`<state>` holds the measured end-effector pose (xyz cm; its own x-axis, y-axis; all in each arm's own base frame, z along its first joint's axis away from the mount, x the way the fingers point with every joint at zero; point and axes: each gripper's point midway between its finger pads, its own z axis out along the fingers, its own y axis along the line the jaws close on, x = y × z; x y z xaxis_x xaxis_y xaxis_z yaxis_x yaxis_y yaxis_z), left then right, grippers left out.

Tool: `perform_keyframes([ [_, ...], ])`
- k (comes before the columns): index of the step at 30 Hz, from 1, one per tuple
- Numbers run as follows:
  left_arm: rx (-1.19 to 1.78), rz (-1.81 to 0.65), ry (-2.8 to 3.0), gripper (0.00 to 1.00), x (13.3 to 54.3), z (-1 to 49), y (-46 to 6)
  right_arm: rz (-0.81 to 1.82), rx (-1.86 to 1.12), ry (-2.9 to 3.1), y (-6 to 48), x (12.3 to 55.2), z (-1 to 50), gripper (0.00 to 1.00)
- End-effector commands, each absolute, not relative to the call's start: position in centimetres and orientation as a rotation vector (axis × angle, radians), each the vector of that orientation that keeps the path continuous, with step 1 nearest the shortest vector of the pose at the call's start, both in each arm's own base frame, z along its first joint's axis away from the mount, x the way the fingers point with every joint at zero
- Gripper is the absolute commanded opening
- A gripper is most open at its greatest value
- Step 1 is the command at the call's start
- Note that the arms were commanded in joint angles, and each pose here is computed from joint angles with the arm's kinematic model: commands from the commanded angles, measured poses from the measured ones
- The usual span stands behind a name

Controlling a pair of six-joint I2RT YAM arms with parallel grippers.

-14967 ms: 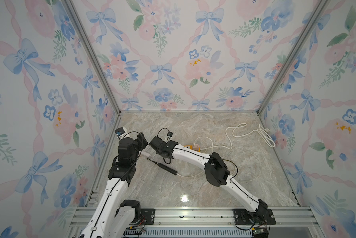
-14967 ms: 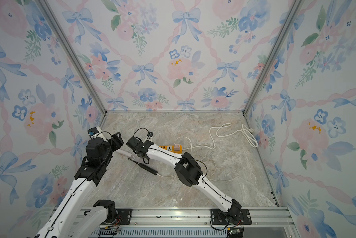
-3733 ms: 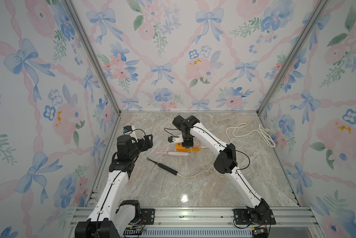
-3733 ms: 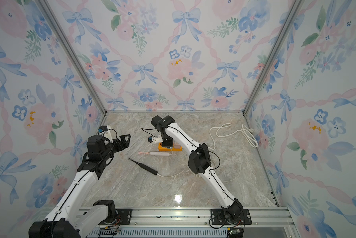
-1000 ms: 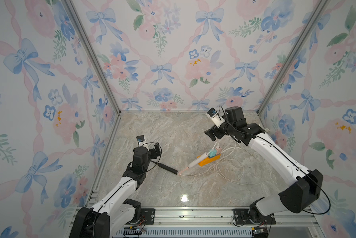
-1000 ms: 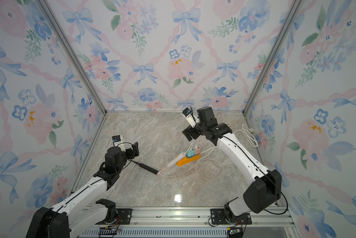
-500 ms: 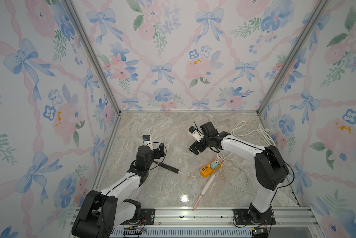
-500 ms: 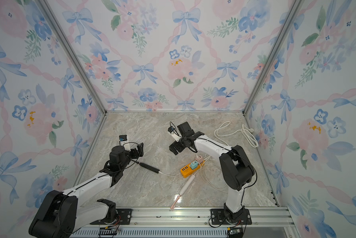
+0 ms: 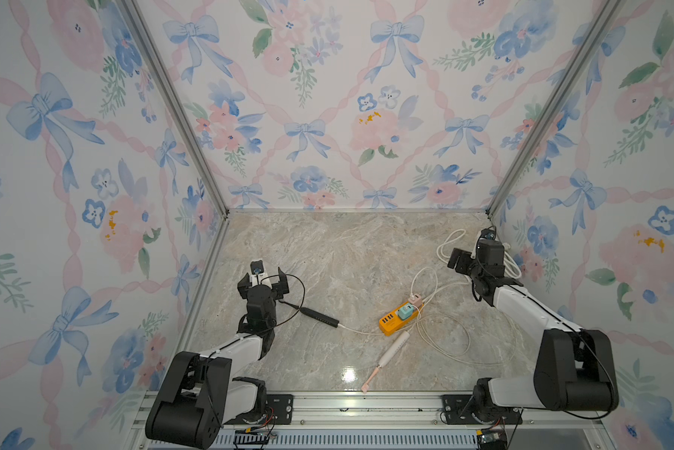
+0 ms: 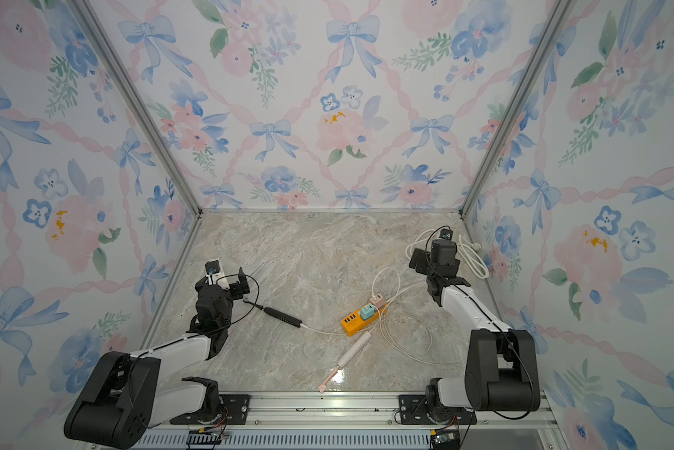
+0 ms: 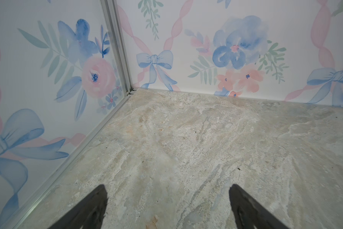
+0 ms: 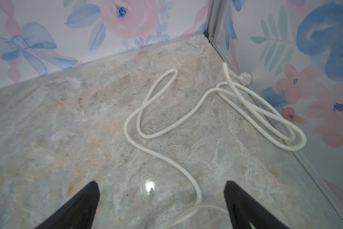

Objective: Charge the electric toothbrush
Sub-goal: Reset both arms

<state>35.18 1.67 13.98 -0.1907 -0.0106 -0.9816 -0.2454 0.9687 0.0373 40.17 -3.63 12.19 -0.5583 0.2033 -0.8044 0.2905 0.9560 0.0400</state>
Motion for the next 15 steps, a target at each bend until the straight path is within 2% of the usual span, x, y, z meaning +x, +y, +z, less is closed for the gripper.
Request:
perform_keyframes([
  [1,-0.113,0.154,1.683,0.98,36.1,14.9,0.8,-0.211,0.288,2.116,-4.3,41.0,10.1,0.99],
  [5,-0.069,0.08,1.655,0.98,36.2,14.6,-0.3,-0.208,0.188,2.107,-2.8,42.3,9.4,0.99],
  [9,-0.007,0.046,1.609,0.98,35.7,13.5,-1.3,-0.159,0.111,1.908,-1.2,39.1,10.0,0.99],
  [11,0.006,0.054,1.629,0.98,35.9,13.3,-1.5,-0.097,0.167,1.747,-2.2,38.2,10.9,0.99],
  [15,-0.09,0.105,1.65,0.98,36.5,13.0,0.0,-0.167,0.072,1.845,-0.3,39.5,10.2,0.99],
])
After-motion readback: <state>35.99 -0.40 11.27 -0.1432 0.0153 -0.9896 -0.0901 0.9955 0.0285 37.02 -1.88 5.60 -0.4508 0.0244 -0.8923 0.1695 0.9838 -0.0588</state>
